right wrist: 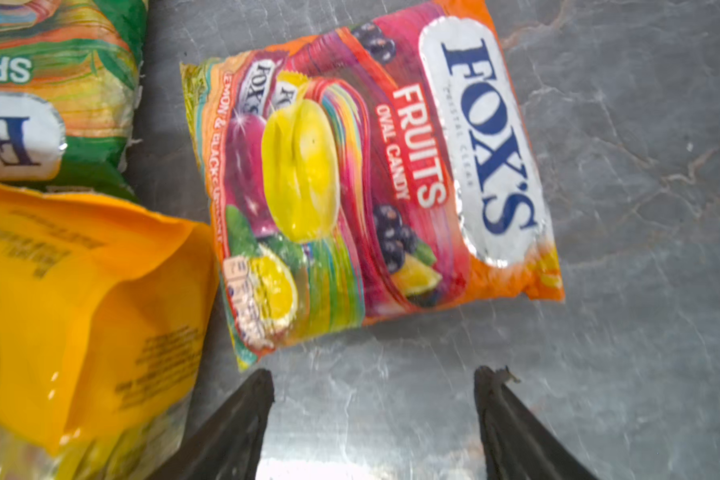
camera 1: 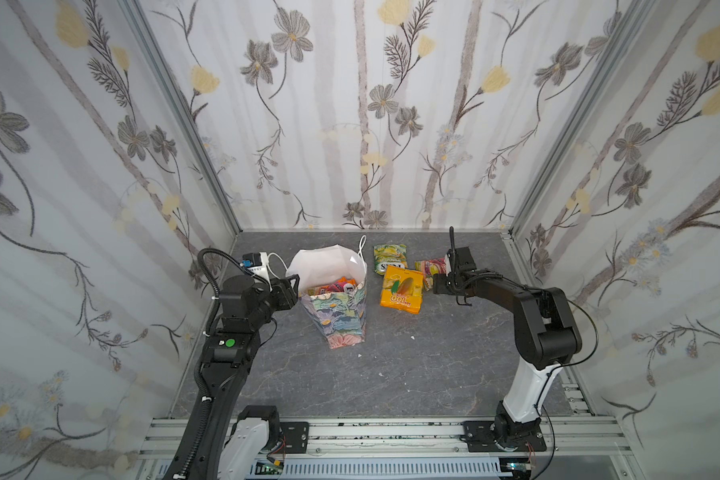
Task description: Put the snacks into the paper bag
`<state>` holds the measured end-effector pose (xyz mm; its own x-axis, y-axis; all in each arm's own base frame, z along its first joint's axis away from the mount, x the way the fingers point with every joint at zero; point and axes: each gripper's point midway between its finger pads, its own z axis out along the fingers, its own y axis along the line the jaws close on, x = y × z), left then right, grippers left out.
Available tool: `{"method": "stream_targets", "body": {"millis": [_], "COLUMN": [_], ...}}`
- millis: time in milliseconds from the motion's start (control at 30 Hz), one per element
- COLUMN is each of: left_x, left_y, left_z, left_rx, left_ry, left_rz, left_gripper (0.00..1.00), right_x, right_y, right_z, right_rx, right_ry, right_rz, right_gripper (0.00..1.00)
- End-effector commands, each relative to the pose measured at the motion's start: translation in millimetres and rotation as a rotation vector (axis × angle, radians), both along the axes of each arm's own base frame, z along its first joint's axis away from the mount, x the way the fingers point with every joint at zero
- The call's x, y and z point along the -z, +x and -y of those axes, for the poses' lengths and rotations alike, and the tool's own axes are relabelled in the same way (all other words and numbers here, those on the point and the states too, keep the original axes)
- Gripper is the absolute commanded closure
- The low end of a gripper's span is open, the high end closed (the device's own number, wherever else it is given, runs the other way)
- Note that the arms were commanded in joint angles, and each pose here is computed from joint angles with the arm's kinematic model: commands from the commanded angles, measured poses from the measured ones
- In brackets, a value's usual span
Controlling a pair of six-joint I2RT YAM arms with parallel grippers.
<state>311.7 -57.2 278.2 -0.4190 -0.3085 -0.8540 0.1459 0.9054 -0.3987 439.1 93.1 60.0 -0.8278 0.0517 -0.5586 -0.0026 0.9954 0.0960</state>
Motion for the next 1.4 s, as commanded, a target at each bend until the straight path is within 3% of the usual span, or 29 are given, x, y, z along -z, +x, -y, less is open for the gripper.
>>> {"method": "stream_targets", "body": {"millis": [0, 133, 400, 633, 1033, 1367], "left_x": [-9.6, -9.2, -11.2, 1.8, 4.0, 6.1], "left_y": [1.6, 2.3, 2.2, -3.0, -5.5, -6.1], "left_z": [-1.3, -2.4, -2.0, 5.5, 5.1, 2.6], "left_rx": [-0.002, -0.005, -0.002, 0.041, 0.031, 0.009], "left_ry": [0.014, 0.026, 0.031, 0.029, 0.029, 0.017], "left_rz": [0.035, 0.028, 0.010, -0.025, -0.015, -0.011], "left_gripper": [0.40, 0.39, 0.38, 0.38, 0.38, 0.38], "right_x": [-25.7, -38.9, -21.6, 17.2, 31.5, 20.3], "right_y": [8.6, 35.0, 102.2, 120.2, 68.0, -42.8], "right_z": [-1.0, -2.6, -9.3, -12.0, 2.6, -29.6], "right_rx": [0.022, 0.013, 0.008, -0.031, -0.030, -0.072], "right_ry": [0.027, -0.003, -0.054, -0.089, -0.077, 0.171], "right_rz": [0.088, 0.111, 0.108, 0.033, -0.053, -0.071], "right_gripper": [0.23, 0.22, 0.23, 0.23, 0.24, 0.26]}}
